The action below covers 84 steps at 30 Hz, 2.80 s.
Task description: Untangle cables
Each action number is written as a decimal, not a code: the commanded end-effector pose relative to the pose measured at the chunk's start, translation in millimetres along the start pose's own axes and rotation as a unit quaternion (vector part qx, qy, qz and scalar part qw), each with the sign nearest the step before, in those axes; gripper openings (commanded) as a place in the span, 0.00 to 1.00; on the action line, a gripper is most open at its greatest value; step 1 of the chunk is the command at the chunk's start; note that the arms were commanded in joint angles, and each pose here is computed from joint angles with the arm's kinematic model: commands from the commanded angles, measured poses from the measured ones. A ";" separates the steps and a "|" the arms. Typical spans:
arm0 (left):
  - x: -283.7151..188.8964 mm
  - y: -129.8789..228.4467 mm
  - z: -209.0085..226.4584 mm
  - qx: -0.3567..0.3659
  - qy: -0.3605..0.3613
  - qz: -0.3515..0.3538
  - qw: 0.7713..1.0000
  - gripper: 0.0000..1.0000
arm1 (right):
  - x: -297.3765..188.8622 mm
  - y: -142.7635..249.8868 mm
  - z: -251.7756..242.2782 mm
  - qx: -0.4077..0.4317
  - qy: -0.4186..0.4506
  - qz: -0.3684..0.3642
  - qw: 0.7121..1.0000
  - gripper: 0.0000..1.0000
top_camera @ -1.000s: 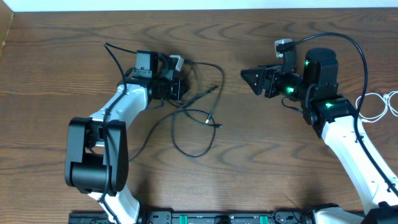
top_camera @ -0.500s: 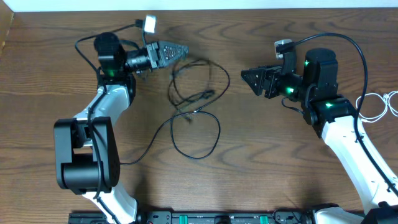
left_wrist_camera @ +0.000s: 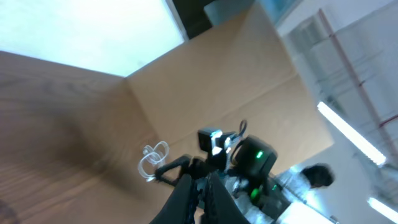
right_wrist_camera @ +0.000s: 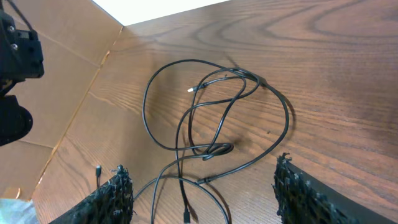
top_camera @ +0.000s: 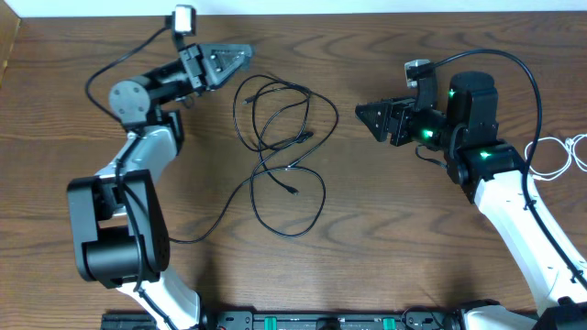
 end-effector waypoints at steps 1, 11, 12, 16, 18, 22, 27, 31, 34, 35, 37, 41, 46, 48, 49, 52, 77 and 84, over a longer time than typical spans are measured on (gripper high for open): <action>-17.6 7.4 2.9 0.078 -0.028 0.042 0.996 0.08 | 0.7 -0.2 2.6 0.003 -0.002 0.002 1.000 0.70; -52.3 -20.9 3.8 0.035 -0.038 -0.033 0.998 0.08 | 0.7 -0.6 2.7 0.012 -0.002 0.001 1.000 0.79; -54.0 -28.6 4.8 -0.001 -0.032 -0.056 0.998 0.08 | 0.7 -0.9 2.8 0.013 -0.002 0.001 1.000 0.79; -59.5 -53.6 20.0 -0.131 -0.022 -0.132 0.982 0.08 | 0.7 -1.2 2.7 0.014 -0.002 0.000 1.000 0.79; -63.7 -63.5 34.0 -0.165 -0.029 -0.165 0.972 0.08 | 0.7 -1.1 2.8 0.014 -0.002 0.000 1.000 0.79; -76.5 -71.6 81.9 -0.184 -0.096 -0.221 0.953 0.08 | 0.7 -1.2 2.8 0.014 -0.002 0.000 1.000 0.80; -104.2 -38.6 164.9 -0.159 -0.277 -0.224 0.921 0.08 | 0.7 -0.9 2.8 0.015 -0.002 0.001 1.000 0.89; -112.3 -0.7 189.7 -0.107 -0.352 -0.143 0.919 0.23 | 1.8 1.9 1.6 0.024 -0.002 0.006 1.000 0.99; -119.8 15.1 200.7 -0.082 -0.392 -0.109 0.910 0.34 | 8.6 8.6 -3.9 0.075 0.000 0.017 0.997 0.99; -124.6 17.0 205.2 -0.088 -0.410 -0.113 0.901 0.35 | 13.5 13.8 -7.9 0.099 0.002 0.025 0.995 0.99; -132.9 18.0 211.8 -0.094 -0.438 -0.122 0.885 0.37 | 22.2 21.5 -14.4 0.128 0.003 0.036 0.991 0.99; -145.0 15.6 218.8 -0.090 -0.478 -0.138 0.863 0.41 | 52.2 26.3 -13.8 0.158 -0.068 0.035 0.984 0.99; -167.1 20.1 224.9 -0.082 -0.548 -0.145 0.820 0.42 | 91.1 25.9 -13.9 0.198 -0.122 0.010 0.972 0.99; -172.1 24.5 224.5 -0.077 -0.566 -0.136 0.810 0.42 | 102.5 30.5 -13.2 0.213 -0.130 0.009 0.968 0.99; -175.0 27.1 224.2 -0.077 -0.575 -0.132 0.804 0.42 | 108.3 34.0 -12.4 0.218 -0.133 0.011 0.967 0.99; -183.9 33.1 224.9 -0.084 -0.601 -0.130 0.784 0.42 | 127.1 48.8 -10.6 0.232 -0.135 0.019 0.963 0.99; -188.1 38.4 226.1 -0.073 -0.615 -0.110 0.777 0.43 | 214.4 56.2 -4.7 0.247 -0.023 -0.087 0.965 0.99; -186.8 38.7 225.9 -0.074 -0.612 -0.110 0.779 0.43 | 218.6 55.1 -1.9 0.244 0.010 -0.109 0.963 0.98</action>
Point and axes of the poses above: each gripper's point midway between its finger pads, its own x axis out along the fingers, its own z axis along the line the jaws close on, y = z × x, the point moved 2 cm from there along -x, back along the fingers, and after that the axes turned 14 degrees about -x, right-handed, at the moved point
